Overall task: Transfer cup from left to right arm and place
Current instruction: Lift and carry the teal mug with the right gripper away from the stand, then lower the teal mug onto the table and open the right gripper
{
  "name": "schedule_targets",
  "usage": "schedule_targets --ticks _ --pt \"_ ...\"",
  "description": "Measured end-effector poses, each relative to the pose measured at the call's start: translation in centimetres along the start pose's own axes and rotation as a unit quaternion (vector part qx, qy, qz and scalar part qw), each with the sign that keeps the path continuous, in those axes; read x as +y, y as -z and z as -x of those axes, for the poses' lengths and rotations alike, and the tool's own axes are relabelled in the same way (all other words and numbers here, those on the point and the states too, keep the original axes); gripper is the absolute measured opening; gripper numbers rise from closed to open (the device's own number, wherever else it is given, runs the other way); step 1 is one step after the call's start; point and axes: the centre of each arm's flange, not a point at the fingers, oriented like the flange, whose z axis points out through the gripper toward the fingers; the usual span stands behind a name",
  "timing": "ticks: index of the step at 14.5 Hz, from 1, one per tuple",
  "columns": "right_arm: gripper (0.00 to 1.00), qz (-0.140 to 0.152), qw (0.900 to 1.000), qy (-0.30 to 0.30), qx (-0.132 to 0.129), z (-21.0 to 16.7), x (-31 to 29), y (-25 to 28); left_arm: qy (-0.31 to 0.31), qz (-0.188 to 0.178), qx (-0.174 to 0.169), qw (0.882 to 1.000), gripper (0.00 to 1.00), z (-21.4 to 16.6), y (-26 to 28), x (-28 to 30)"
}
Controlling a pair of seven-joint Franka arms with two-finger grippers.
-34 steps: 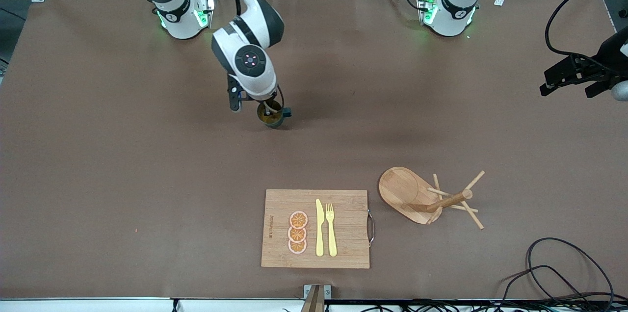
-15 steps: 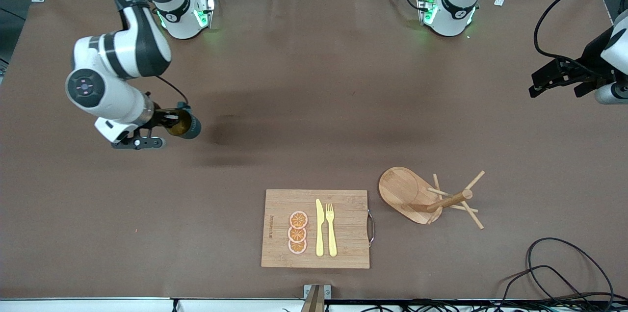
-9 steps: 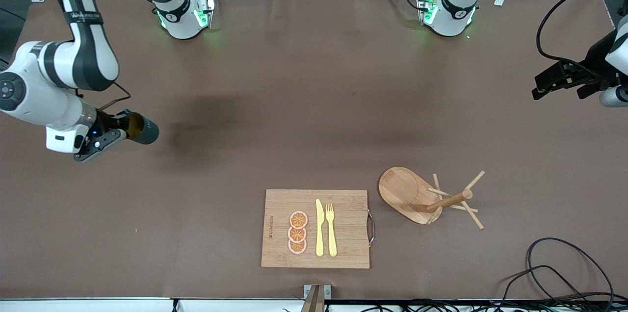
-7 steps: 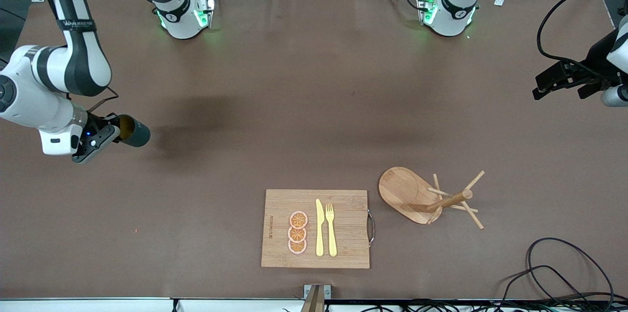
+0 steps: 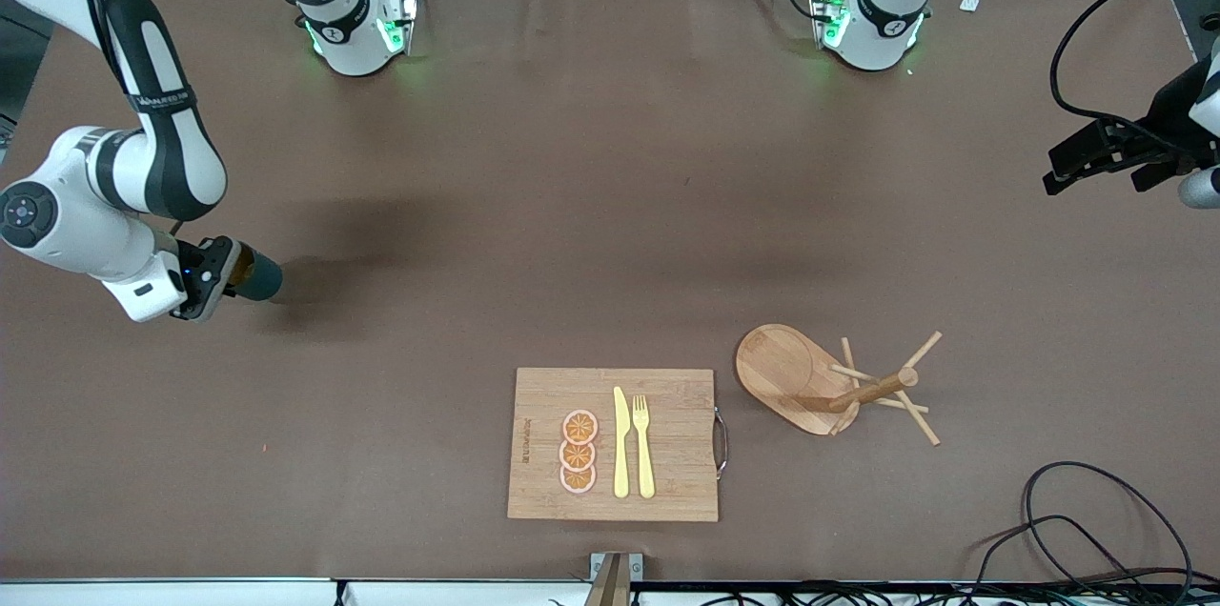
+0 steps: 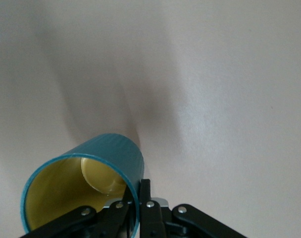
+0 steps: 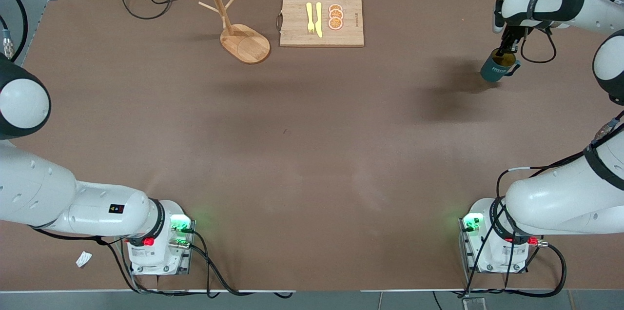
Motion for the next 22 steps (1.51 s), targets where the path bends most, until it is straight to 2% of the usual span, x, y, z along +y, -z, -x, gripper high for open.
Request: schedule_targets --ticks 6,13,15,16,20,22 --pt "0.06 0.009 0.999 0.048 0.000 -0.5 0.3 -1.1 0.000 0.000 -0.003 1.000 1.00 -0.2 -0.3 0.0" --pt "0.05 0.016 0.997 0.069 0.001 -1.0 -0.2 -2.4 0.000 -0.001 -0.004 1.000 1.00 -0.2 -0.4 0.0" --pt "0.08 0.017 0.997 0.071 0.001 -1.0 -0.1 -2.3 0.000 -0.001 -0.004 1.000 1.00 -0.2 -0.4 0.0" --pt "0.12 0.017 0.997 0.071 0.001 -1.0 -0.1 -2.3 0.000 -0.001 -0.004 1.000 1.00 -0.2 -0.4 0.0" --pt "0.52 0.015 0.998 0.063 0.002 -0.9 0.0 -2.0 0.000 -0.001 -0.004 1.000 1.00 -0.2 -0.4 0.0" --pt "0.71 -0.009 1.000 0.030 0.001 -0.7 0.2 -0.7 0.000 -0.001 -0.004 1.000 1.00 -0.2 -0.4 0.0"
